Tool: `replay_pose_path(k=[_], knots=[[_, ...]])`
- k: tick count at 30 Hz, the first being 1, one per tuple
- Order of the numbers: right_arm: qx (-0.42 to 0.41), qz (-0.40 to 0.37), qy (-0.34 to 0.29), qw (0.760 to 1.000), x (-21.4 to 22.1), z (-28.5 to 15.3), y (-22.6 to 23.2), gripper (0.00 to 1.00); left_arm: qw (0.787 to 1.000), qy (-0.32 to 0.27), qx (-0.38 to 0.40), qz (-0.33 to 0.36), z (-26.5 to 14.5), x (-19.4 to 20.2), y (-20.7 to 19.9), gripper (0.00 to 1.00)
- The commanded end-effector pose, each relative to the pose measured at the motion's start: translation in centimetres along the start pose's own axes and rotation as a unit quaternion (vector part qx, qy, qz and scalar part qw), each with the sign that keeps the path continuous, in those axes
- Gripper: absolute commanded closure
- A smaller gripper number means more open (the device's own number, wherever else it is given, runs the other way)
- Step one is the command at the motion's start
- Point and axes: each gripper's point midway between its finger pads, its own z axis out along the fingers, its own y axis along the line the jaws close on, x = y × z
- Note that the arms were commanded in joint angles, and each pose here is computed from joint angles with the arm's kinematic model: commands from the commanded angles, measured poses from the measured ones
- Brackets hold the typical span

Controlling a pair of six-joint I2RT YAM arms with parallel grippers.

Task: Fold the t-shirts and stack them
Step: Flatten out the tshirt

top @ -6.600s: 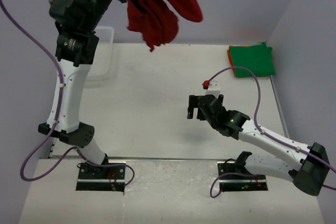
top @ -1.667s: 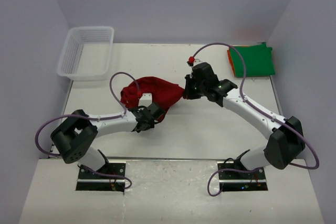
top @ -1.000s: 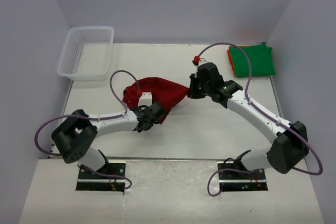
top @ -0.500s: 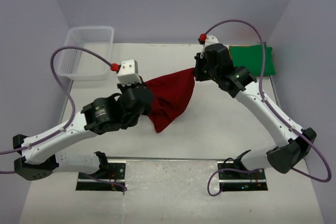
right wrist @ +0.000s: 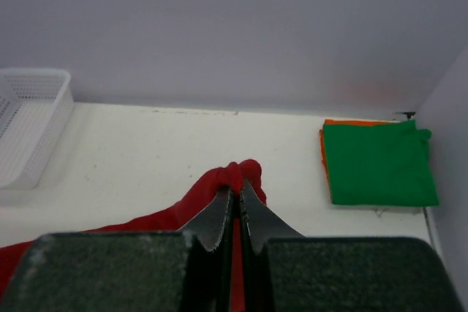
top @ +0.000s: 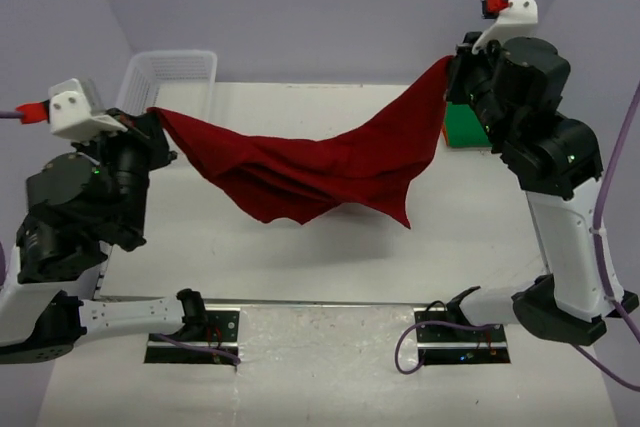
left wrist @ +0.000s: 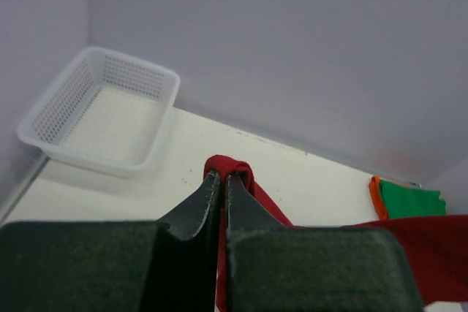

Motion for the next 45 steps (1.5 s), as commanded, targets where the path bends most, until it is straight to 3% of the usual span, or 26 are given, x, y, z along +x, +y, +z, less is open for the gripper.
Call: replay_pose_path(k=[1, 10, 21, 26, 32, 35, 39, 42, 44, 45], knots=[[0.030, -0.027, -0.038, 0.998, -2.9, -3.0, -2.6, 1.00, 0.998, -0.042, -0.035, -0.007, -0.6, -5.2, 3.1, 1.00], [0.005, -0.001, -0.177, 0.984, -11.0, -12.1, -5.4, 1.00, 0.995, -0.086, -0.011, -0.047, -2.2, -11.9, 6.8, 1.00], [-0.183, 0.013, -0.195, 0.963, -9.7, -18.6, -1.3, 1.00, 0.972, -0.148, 0.122, -0.139, -5.0, -16.6, 7.3, 1.00], [-0.208, 0.021, -0.201, 0.957, -9.4, -20.0, -1.0, 1.00, 0.973, -0.150, 0.107, -0.137, -5.3, -16.7, 8.1, 1.00], [-0.107, 0.036, -0.111, 0.987, -5.9, -13.2, -2.0, 1.00, 0.993, -0.094, 0.007, -0.073, -2.8, -11.8, 7.4, 1.00], [-0.034, 0.044, -0.047, 0.997, -1.7, -8.6, -2.7, 1.00, 0.998, -0.064, -0.023, -0.008, -0.8, -7.4, 4.1, 1.00], [0.058, 0.021, 0.068, 0.996, 7.3, -2.7, -3.6, 1.00, 0.998, -0.008, -0.040, 0.048, 2.1, 2.2, -1.1, 1.00], [0.082, 0.012, 0.121, 0.989, 12.3, -0.4, -4.2, 1.00, 0.994, 0.040, -0.025, 0.099, 4.5, 9.3, -3.9, 1.00], [0.092, 0.013, 0.134, 0.987, 13.7, 0.7, -4.7, 1.00, 0.991, 0.091, 0.004, 0.098, 6.4, 13.4, -5.3, 1.00], [0.094, 0.009, 0.147, 0.985, 14.9, 1.1, -4.8, 1.00, 0.988, 0.104, -0.020, 0.113, 8.4, 15.9, -4.4, 1.00]])
